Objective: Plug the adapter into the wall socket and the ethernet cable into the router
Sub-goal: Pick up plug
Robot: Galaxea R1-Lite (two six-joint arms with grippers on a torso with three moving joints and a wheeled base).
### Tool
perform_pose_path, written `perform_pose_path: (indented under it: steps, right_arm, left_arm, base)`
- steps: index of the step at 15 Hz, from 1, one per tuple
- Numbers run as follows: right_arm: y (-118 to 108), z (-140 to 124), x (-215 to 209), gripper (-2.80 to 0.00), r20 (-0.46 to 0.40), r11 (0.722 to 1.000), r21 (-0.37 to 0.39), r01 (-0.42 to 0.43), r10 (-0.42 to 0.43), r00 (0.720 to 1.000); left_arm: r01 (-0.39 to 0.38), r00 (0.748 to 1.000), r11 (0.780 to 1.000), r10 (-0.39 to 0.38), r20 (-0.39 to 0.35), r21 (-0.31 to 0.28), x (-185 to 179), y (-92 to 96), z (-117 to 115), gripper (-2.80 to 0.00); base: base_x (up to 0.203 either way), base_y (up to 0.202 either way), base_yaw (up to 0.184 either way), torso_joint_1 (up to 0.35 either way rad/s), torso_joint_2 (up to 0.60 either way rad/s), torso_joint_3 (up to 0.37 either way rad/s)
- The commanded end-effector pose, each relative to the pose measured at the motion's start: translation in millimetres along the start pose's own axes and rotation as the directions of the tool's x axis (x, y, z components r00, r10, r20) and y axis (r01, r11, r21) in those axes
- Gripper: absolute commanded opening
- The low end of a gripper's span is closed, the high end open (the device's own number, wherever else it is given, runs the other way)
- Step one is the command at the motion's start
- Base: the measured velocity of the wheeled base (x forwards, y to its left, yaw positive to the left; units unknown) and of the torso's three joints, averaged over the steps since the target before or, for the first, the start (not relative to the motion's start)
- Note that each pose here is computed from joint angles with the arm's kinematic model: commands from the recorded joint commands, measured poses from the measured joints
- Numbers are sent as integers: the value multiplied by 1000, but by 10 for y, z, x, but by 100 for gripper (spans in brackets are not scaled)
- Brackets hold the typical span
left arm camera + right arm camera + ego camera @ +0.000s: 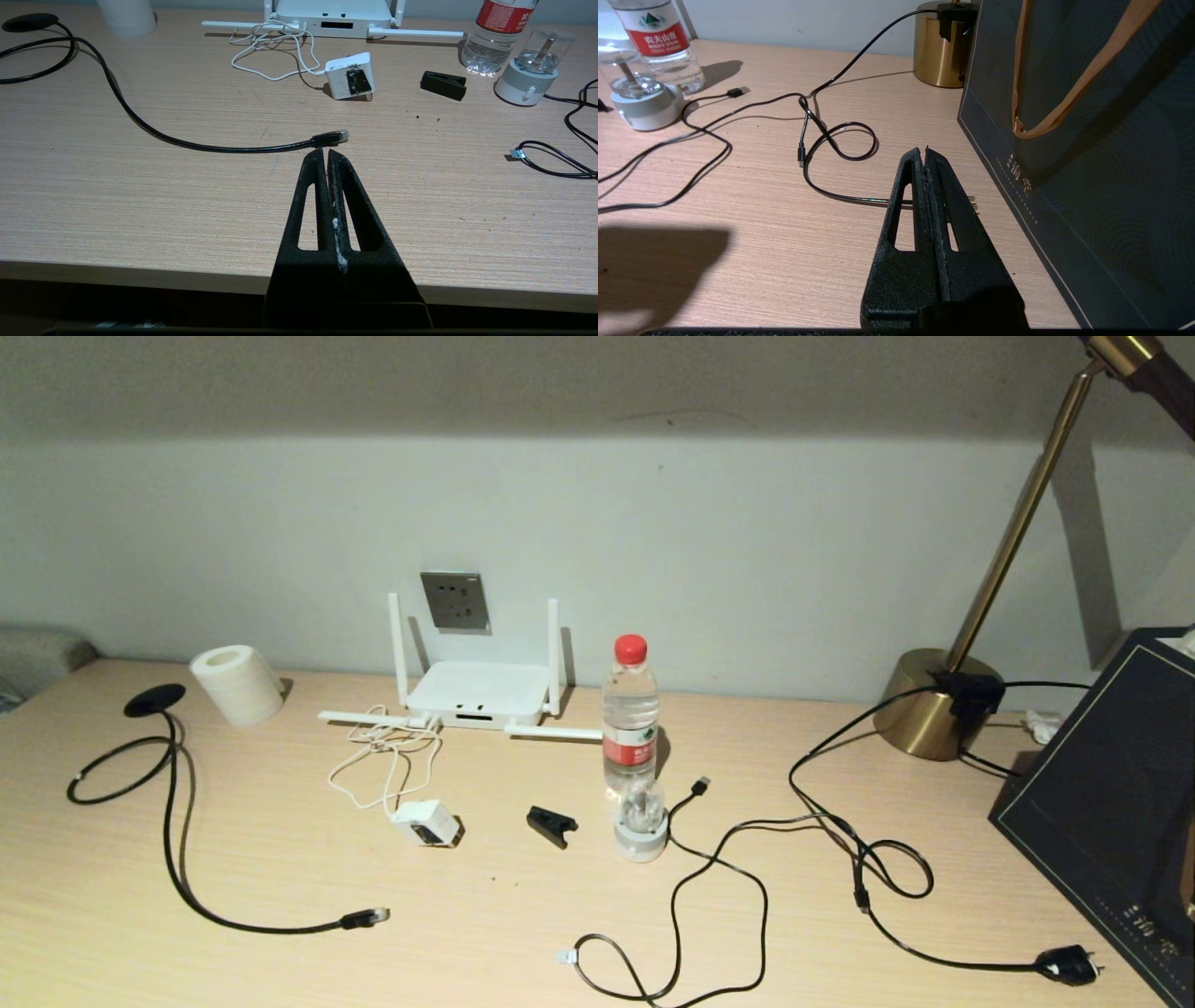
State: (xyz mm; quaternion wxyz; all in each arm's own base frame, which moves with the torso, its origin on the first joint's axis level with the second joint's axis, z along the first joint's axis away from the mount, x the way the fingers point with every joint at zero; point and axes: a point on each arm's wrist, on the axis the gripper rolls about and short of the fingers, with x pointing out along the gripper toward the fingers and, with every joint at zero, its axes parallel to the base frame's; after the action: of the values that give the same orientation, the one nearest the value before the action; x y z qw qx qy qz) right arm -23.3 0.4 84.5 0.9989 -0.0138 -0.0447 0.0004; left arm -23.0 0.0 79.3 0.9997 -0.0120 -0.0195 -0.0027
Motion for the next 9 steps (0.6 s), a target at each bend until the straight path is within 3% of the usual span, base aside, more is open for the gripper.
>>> perform_pose_path:
  steps: [1,9]
  right_arm:
    - [2,-99,20,-280,-35,1000,16,0,0,999]
    - [2,-98,20,-280,-34,1000,19,0,1,999]
  left_arm:
    - [-1,1000,1000,1,-13,-1,9,1,-38,-280]
    - [-1,1000,1000,1,-10,2,9,1,-35,-280]
  base:
    - [0,0,0,0,0,0]
    - [0,0,0,0,0,0]
